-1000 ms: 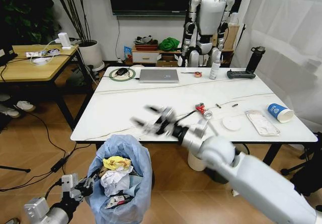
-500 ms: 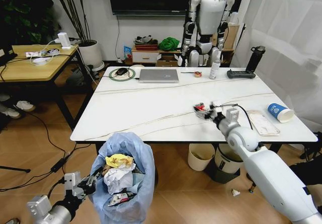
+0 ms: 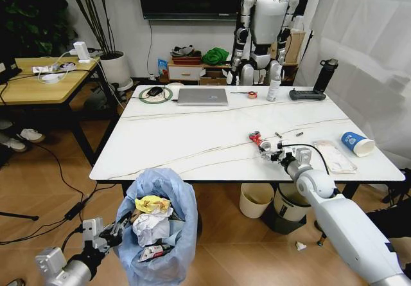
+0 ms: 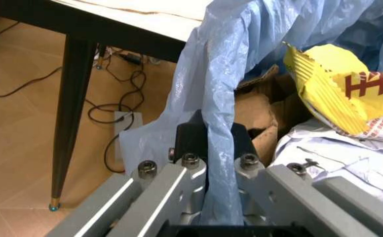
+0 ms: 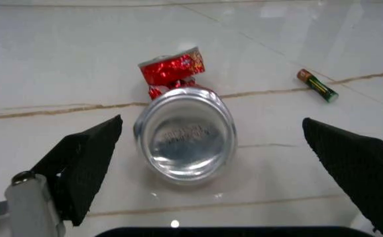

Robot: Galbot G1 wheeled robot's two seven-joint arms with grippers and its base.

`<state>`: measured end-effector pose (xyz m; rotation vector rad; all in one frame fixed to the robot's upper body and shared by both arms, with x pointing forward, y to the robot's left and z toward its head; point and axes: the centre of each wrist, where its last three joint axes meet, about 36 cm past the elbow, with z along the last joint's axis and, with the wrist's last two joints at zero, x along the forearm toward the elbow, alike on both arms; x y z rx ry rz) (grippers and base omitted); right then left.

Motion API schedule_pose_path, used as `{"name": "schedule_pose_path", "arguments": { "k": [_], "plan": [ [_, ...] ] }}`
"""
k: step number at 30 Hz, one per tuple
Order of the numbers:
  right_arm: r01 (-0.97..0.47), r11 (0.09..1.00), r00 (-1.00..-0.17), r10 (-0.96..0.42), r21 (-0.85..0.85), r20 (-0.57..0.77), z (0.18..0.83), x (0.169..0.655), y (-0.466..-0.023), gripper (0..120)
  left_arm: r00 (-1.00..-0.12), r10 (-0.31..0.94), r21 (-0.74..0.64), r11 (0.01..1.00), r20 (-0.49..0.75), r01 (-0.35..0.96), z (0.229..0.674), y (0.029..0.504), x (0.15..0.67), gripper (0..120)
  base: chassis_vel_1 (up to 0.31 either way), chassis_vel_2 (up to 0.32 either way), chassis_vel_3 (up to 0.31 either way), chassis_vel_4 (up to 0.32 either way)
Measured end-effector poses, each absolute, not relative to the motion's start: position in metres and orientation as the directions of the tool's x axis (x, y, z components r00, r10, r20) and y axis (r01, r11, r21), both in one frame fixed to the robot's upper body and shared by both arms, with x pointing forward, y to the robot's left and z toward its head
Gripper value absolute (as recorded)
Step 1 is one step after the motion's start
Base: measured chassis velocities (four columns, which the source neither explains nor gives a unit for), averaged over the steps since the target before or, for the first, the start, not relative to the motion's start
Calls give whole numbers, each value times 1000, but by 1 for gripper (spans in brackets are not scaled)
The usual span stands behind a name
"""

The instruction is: Pick up the trash bin and place the trash from the table into it.

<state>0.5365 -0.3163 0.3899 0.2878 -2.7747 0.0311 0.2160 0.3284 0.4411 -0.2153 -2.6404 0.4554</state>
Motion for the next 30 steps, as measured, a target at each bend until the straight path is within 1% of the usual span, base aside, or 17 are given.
{"name": "schedule_pose_path", "arguments": {
  "k": [1,4,5,6,8,9,10,11,12,13,14,15,17,25,30],
  "plan": [
    [-211,977,-918,-205,20,339,391,541,-312,99,-887,223,-352,933,405,74,441,328,216,0,0,0,0,0],
    [-223,974,-917,-219,27,332,392,548,-306,89,-887,222,-351,934,405,73,441,329,215,0,0,0,0,0],
    [-228,973,-916,-223,26,333,391,549,-306,83,-888,220,-349,934,405,72,441,329,216,0,0,0,0,0],
    [-228,973,-916,-223,26,333,391,549,-306,83,-888,220,-349,934,405,72,441,329,216,0,0,0,0,0],
    [-231,973,-915,-226,25,335,390,549,-306,77,-888,220,-349,934,404,72,441,329,216,0,0,0,0,0],
    [-231,973,-914,-225,23,337,389,549,-307,71,-888,219,-349,934,404,72,441,329,216,0,0,0,0,0],
    [-232,973,-914,-225,23,338,389,549,-307,67,-888,219,-349,934,404,72,441,329,216,0,0,0,0,0],
    [-232,972,-913,-226,23,339,388,549,-307,62,-888,219,-349,934,404,72,441,330,216,0,0,0,0,0],
    [-232,972,-913,-226,23,339,388,548,-307,60,-888,219,-349,934,404,71,441,330,216,0,0,0,0,0],
    [-232,972,-912,-226,23,341,387,548,-307,56,-888,219,-349,934,404,71,441,330,216,0,0,0,0,0],
    [-232,972,-912,-226,23,341,387,548,-307,56,-888,219,-349,934,404,71,441,330,216,0,0,0,0,0],
    [-232,972,-912,-226,22,341,386,548,-308,51,-888,219,-349,934,404,71,441,330,216,0,0,0,0,0],
    [-232,972,-912,-225,21,342,385,548,-308,48,-888,219,-350,934,403,72,441,330,216,0,0,0,0,0],
    [-242,970,-909,-230,10,347,381,545,-309,48,-890,218,-350,934,400,71,441,331,218,0,0,0,0,0],
    [-262,964,-914,-259,34,313,397,546,-305,48,-891,218,-349,934,399,72,441,332,220,0,0,0,0,0]
  ]
}}
